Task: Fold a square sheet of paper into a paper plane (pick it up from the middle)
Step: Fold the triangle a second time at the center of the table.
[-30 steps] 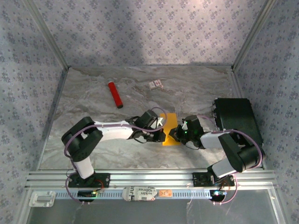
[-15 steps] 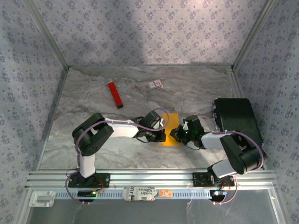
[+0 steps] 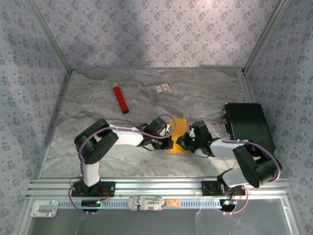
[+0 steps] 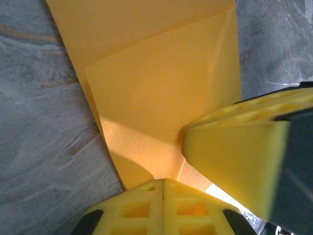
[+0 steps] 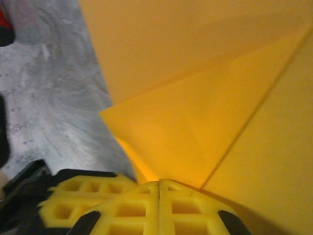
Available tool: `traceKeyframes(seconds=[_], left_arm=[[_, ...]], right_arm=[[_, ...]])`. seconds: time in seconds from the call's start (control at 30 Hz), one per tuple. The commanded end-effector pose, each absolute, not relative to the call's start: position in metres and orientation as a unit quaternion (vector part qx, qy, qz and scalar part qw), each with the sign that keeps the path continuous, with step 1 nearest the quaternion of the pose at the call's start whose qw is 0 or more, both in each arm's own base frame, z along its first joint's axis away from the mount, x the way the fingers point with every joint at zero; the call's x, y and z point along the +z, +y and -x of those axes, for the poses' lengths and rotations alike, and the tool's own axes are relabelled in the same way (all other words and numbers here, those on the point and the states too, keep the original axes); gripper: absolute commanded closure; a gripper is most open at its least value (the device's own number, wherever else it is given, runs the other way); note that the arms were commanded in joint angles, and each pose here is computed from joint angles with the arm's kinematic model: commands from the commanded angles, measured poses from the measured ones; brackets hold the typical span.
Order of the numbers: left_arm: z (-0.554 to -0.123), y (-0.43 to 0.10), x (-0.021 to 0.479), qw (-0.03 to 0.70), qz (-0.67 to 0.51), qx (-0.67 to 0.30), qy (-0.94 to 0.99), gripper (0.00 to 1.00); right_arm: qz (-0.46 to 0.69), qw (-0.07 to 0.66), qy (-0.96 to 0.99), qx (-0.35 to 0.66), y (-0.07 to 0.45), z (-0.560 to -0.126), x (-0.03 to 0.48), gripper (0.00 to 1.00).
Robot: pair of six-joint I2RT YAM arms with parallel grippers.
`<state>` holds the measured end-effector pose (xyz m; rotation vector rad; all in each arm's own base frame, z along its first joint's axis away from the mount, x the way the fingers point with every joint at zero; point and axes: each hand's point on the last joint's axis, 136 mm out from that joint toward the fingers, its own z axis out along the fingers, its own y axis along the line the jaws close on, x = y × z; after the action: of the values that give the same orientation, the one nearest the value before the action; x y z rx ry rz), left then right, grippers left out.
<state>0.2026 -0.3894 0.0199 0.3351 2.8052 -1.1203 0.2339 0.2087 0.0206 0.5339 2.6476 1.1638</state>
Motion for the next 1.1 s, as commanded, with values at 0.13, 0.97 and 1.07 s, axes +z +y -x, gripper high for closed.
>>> traceKeyframes(seconds=[0.13, 0.97, 1.07], left_arm=[[-0.185, -0.357, -0.018, 0.007, -0.095, -0.296, 0.95, 1.0], [-0.181, -0.353, -0.026, -0.002, -0.098, -0.289, 0.952, 1.0], [-0.18, -0.352, -0.028, -0.005, -0.098, -0.287, 0.953, 1.0]], right_arm=[[-0.221, 0.082, 0.903, 0.36, 0.184, -0.224, -0.005, 0.98], [-0.224, 0.118, 0.882, 0.397, 0.168, -0.272, 0.013, 0.97], [-0.233, 0.133, 0.877, 0.398, 0.156, -0.286, 0.019, 0.97]])
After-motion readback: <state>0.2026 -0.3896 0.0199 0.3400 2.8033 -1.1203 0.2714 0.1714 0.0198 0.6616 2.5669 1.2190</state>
